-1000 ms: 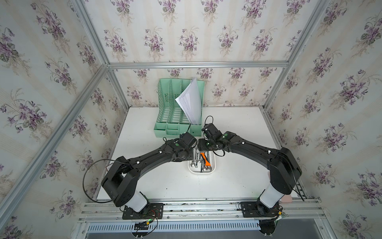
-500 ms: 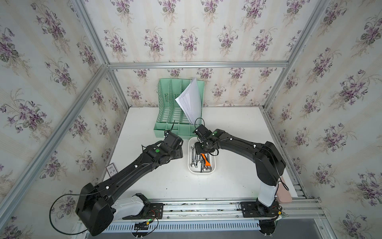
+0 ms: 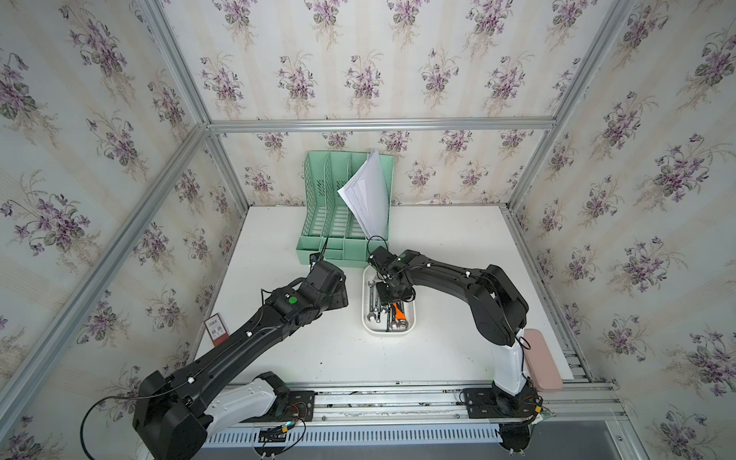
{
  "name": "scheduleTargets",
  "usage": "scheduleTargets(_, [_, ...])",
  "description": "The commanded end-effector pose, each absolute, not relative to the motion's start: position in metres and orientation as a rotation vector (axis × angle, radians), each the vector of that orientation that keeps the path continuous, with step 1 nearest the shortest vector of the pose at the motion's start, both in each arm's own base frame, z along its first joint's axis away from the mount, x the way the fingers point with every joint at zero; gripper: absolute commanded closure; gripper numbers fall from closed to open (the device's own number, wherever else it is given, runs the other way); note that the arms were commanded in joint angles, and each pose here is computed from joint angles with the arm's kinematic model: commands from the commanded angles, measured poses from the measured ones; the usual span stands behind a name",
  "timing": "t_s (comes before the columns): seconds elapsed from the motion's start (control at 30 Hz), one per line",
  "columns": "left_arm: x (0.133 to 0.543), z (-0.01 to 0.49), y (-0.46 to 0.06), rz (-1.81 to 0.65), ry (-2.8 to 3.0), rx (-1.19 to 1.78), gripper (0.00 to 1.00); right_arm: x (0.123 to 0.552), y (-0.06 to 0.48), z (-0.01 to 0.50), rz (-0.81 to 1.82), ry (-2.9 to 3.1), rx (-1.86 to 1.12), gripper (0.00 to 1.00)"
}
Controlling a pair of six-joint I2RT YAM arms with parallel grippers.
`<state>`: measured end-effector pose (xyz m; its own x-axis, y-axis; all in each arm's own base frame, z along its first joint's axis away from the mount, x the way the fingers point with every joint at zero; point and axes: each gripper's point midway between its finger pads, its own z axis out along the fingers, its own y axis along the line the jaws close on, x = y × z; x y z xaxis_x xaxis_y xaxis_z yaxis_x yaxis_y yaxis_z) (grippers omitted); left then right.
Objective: Take out the wrench from the storage box
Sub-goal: Pick up the wrench from the storage box, then place the wrench at the center of the board.
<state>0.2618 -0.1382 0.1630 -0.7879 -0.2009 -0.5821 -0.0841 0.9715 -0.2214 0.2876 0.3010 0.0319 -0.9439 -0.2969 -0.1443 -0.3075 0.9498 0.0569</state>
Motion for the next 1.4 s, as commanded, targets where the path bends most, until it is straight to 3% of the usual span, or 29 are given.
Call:
scheduleTargets(0.0, [0.263, 0.165, -0.134, -0.221, 2.462, -0.209, 0.23, 0.286, 0.298, 0.028, 0.101, 2.989, -0.483, 0.52])
scheduleTargets(0.27, [0.263, 0.165, -0.133, -0.214, 2.463, -0.211, 0.23, 0.288, 0.293, 0.019, 0.061, 3.009, -0.481, 0.57])
scheduleTargets(0.6, [0.262, 0.165, -0.129, -0.188, 2.466, -0.223, 0.22, 0.294, 0.298, 0.03, 0.069, 2.976, -0.525, 0.94])
scheduleTargets(1.03, [0.261, 0.171, -0.122, -0.161, 2.449, -0.229, 0.21, 0.307, 0.295, 0.109, 0.158, 2.828, -0.504, 1.0])
scheduleTargets(1.37, [0.261, 0.173, -0.121, -0.153, 2.449, -0.229, 0.2, 0.335, 0.217, 0.139, 0.123, 2.778, -0.227, 1.0])
